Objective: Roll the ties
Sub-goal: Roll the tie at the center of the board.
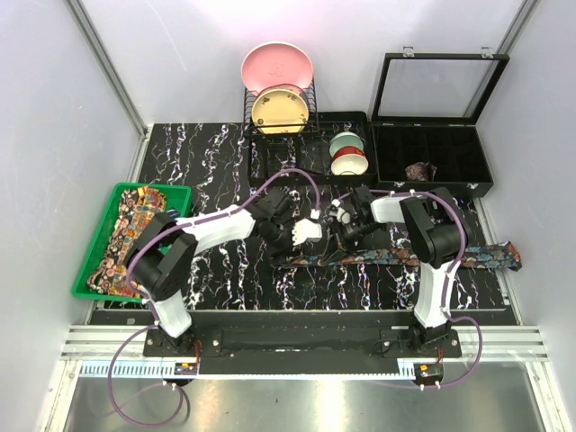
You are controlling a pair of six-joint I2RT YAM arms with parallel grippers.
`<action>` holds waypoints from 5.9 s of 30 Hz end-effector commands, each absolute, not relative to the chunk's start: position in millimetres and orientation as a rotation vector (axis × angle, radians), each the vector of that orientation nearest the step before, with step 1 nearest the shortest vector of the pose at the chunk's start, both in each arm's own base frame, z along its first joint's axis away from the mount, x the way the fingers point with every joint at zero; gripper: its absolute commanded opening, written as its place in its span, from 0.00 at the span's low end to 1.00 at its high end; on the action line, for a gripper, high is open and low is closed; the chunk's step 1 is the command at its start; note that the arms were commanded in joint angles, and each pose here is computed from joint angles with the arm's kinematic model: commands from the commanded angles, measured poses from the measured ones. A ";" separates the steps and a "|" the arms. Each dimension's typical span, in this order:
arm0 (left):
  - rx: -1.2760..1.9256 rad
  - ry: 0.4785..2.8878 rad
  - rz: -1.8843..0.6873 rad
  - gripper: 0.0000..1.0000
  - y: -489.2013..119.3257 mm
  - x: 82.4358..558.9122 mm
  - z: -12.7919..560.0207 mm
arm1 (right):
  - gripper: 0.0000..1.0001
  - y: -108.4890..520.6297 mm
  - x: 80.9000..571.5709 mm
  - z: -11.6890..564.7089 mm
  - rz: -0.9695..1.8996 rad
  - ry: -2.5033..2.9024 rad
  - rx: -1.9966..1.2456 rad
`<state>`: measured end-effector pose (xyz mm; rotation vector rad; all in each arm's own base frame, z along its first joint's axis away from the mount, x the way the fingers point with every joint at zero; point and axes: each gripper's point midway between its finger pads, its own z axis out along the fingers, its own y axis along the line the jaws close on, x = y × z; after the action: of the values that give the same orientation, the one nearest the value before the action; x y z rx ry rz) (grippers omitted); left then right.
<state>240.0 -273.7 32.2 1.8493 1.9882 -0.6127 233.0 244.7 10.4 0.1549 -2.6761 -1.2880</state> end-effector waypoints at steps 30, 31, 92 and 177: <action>1.423 1.832 -0.827 0.71 -298.1 244.5 55.8 | 0.08 204.9 224.9 -11.9 -1.161 -2.745 0.150; 1.441 1.774 -0.816 0.71 -296.9 243.2 63.9 | 0.08 204.8 224.3 -13.0 -1.158 -2.742 0.148; 1.517 1.995 -0.836 0.32 -338.8 236.6 30.9 | 0.19 266.9 257.1 41.5 -1.436 -2.672 0.153; 1.595 1.784 -0.955 0.31 -343.6 230.3 68.6 | 0.00 260.0 243.1 -11.8 -1.207 -2.722 0.135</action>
<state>230.4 -309.0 27.0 1.5962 1.9504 -0.8647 247.2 266.9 11.1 0.1259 -2.6697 -1.3212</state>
